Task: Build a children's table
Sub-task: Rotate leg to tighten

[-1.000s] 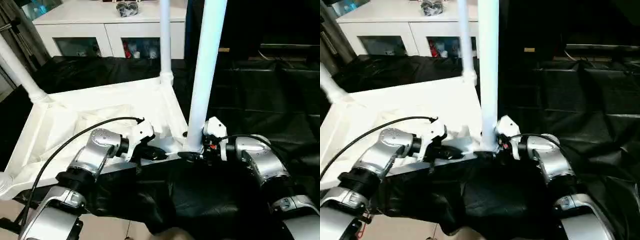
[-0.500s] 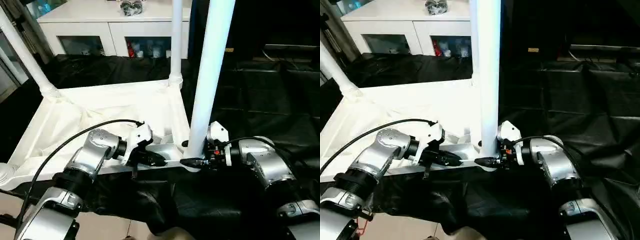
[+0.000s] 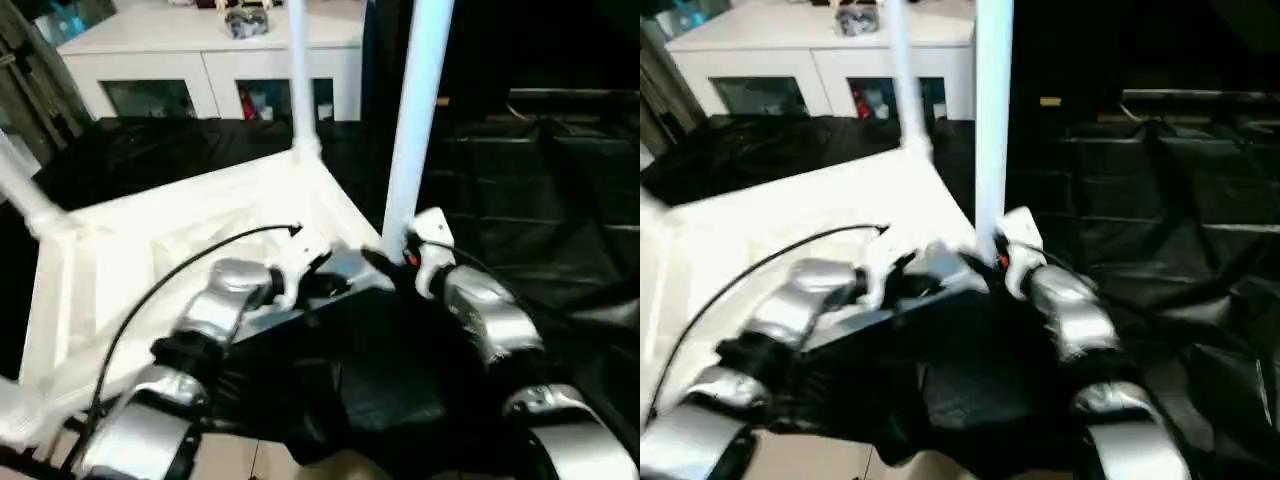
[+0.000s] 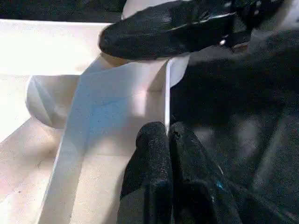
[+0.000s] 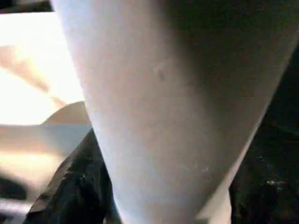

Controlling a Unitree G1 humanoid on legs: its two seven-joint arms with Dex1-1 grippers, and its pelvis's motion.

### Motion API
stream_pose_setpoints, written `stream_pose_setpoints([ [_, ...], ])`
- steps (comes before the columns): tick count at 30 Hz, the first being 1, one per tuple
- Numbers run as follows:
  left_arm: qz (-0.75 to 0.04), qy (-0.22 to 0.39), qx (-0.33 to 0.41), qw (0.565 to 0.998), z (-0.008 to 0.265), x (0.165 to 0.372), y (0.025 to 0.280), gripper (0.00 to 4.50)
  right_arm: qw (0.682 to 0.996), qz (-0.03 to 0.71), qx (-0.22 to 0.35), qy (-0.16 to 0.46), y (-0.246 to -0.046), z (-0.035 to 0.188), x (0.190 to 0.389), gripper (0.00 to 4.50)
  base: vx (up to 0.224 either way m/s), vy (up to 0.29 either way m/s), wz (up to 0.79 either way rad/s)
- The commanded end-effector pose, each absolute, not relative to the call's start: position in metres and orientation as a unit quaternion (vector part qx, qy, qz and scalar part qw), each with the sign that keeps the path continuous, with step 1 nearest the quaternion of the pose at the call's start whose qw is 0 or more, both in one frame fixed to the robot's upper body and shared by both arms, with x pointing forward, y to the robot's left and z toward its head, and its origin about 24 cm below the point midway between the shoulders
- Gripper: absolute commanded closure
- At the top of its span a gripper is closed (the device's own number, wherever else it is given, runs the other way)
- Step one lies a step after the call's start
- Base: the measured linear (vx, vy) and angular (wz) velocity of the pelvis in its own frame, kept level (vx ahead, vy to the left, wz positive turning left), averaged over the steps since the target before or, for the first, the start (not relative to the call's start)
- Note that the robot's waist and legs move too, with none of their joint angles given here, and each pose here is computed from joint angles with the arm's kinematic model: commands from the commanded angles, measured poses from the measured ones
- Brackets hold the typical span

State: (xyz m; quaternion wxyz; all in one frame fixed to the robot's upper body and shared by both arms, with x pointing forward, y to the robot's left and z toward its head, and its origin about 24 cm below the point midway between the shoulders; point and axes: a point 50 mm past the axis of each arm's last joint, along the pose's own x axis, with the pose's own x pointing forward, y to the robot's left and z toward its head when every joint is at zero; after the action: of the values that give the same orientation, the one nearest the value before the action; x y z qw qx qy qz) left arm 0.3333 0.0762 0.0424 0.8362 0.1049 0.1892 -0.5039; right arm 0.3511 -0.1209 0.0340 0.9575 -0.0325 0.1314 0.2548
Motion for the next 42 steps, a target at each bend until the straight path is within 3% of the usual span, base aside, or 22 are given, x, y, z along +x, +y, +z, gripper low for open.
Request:
stream_pose_setpoints([
  [1,-0.531,0.139,0.104,0.829,0.063,0.335,0.044,4.50,0.930,0.311,-0.023,0.193,-0.076,0.003,0.331,1.80,0.000,0.000,0.00],
  [2,-0.535,0.137,0.106,0.827,0.062,0.334,0.043,4.50,0.928,0.321,-0.015,0.186,-0.073,0.004,0.330,1.80,0.000,0.000,0.00],
  [5,-0.545,0.133,0.111,0.821,0.062,0.333,0.042,4.50,0.927,0.331,-0.007,0.178,-0.069,0.006,0.330,1.11,0.000,0.000,0.00],
  [9,-0.571,0.125,0.116,0.803,0.064,0.329,0.048,4.50,0.925,0.341,-0.021,0.168,-0.072,0.009,0.332,0.66,0.000,0.000,0.00],
  [17,-0.625,0.124,0.119,0.762,0.063,0.320,0.070,4.50,0.882,0.440,-0.076,0.148,-0.094,0.018,0.330,0.66,0.000,0.000,0.00],
  [21,-0.644,0.139,0.122,0.742,0.061,0.316,0.085,4.50,0.825,0.544,-0.079,0.132,-0.109,0.027,0.316,0.66,0.000,0.000,0.00],
  [31,-0.667,0.159,0.140,0.714,0.061,0.312,0.101,4.50,0.719,0.668,-0.080,0.175,-0.131,0.029,0.289,0.66,0.000,0.000,0.00],
  [37,-0.674,0.161,0.138,0.707,0.061,0.310,0.103,4.50,0.715,0.671,-0.080,0.179,-0.129,0.028,0.288,0.91,0.000,0.000,0.00],
  [42,-0.677,0.162,0.136,0.705,0.061,0.310,0.102,4.50,0.713,0.674,-0.073,0.179,-0.126,0.030,0.287,1.48,0.000,0.000,0.00],
])
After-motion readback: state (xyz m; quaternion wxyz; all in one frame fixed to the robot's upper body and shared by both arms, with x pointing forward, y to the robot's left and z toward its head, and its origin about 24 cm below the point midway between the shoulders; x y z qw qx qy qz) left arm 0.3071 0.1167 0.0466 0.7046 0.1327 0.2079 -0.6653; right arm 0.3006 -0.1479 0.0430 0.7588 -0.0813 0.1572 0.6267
